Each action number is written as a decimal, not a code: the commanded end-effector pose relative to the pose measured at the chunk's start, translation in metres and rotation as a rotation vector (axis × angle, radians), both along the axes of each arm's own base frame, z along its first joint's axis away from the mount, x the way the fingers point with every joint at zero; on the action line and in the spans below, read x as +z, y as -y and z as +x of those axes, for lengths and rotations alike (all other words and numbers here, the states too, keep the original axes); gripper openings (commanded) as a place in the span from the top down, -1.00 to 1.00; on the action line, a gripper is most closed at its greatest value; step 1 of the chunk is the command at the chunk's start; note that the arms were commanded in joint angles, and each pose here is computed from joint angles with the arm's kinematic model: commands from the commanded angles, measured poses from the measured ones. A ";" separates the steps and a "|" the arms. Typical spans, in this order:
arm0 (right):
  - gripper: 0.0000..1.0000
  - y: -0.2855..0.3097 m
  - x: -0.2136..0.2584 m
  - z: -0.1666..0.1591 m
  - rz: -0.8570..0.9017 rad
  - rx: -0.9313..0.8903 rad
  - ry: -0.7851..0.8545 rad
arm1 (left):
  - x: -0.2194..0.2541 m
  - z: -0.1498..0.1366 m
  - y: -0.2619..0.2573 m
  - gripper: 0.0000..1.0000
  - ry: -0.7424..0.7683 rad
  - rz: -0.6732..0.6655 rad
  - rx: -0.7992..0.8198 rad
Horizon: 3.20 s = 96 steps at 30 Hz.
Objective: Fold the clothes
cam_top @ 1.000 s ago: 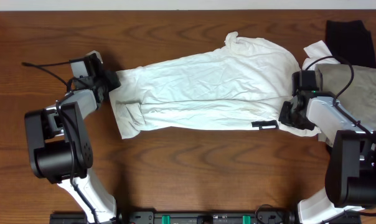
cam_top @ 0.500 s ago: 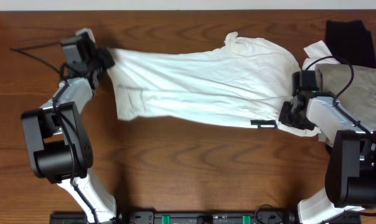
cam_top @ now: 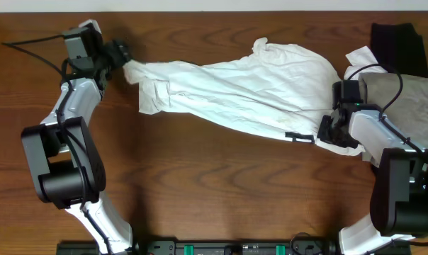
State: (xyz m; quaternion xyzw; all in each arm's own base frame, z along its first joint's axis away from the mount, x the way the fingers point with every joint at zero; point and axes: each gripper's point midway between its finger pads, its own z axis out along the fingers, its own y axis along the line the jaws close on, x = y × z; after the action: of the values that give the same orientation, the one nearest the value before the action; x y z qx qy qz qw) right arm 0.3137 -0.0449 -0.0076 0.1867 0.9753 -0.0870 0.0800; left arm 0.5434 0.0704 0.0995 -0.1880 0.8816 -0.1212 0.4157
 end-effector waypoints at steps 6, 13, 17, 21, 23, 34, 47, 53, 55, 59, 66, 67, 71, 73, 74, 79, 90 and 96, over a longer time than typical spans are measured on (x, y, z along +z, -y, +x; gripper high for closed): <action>0.67 0.013 -0.039 -0.052 -0.029 -0.029 -0.192 | -0.028 -0.047 0.040 -0.96 -0.234 -0.132 -0.148; 0.67 0.013 -0.039 -0.052 -0.029 -0.029 -0.192 | -0.050 -0.107 0.087 -0.96 -0.496 -0.185 -0.272; 0.67 0.013 -0.039 -0.052 -0.026 -0.029 -0.192 | -0.047 -0.122 0.093 -0.96 -0.549 -0.147 -0.284; 0.67 0.011 -0.040 -0.052 -0.017 -0.028 -0.193 | -0.026 -0.132 0.082 -0.96 -0.554 -0.056 -0.242; 0.67 0.011 -0.040 -0.051 -0.014 -0.028 -0.191 | -0.010 -0.132 0.084 -0.96 -0.518 -0.016 -0.247; 0.67 0.010 -0.040 -0.052 -0.009 -0.028 -0.192 | 0.001 -0.122 0.128 -0.99 -0.436 0.517 -0.527; 0.67 0.009 -0.040 -0.051 -0.006 -0.021 -0.189 | -0.048 -0.111 0.131 -0.31 -0.516 0.720 -0.574; 0.67 0.009 -0.040 -0.051 -0.006 -0.021 -0.189 | -0.047 -0.103 0.136 -0.31 -0.484 0.727 -0.572; 0.66 0.009 -0.040 -0.051 -0.006 -0.021 -0.190 | -0.047 -0.103 0.136 -0.31 -0.480 0.728 -0.571; 0.66 0.009 -0.040 -0.051 -0.007 -0.021 -0.190 | -0.047 -0.102 0.137 -0.25 -0.477 0.728 -0.574; 0.67 0.009 -0.040 -0.051 -0.007 -0.021 -0.192 | -0.051 -0.102 0.142 -0.25 -0.478 0.730 -0.583; 0.67 0.009 -0.040 -0.052 -0.006 -0.021 -0.193 | -0.052 -0.102 0.142 -0.24 -0.479 0.729 -0.586; 0.66 0.009 -0.040 -0.052 -0.006 -0.021 -0.195 | -0.063 -0.106 0.148 -0.24 -0.499 0.710 -0.614; 0.66 0.009 -0.040 -0.052 -0.006 -0.021 -0.196 | -0.070 -0.107 0.149 -0.24 -0.513 0.711 -0.622; 0.66 0.009 -0.040 -0.052 -0.006 -0.021 -0.196 | -0.073 -0.108 0.149 -0.24 -0.520 0.711 -0.624; 0.67 0.009 -0.040 -0.052 -0.006 -0.021 -0.196 | -0.087 -0.111 0.148 -0.25 -0.552 0.710 -0.634; 0.66 0.009 -0.040 -0.052 -0.006 -0.020 -0.196 | -0.090 -0.109 0.134 -0.19 -0.578 0.752 -0.595; 0.66 0.009 -0.040 -0.052 -0.006 -0.020 -0.197 | -0.090 -0.106 0.126 0.21 -0.576 0.751 -0.572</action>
State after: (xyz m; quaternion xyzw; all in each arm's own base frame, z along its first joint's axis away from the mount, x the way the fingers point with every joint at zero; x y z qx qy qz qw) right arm 0.3137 -0.0447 -0.0076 0.1851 0.9756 -0.0866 0.0796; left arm 0.4330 -0.0663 0.0117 0.2017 0.9588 0.1348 0.1481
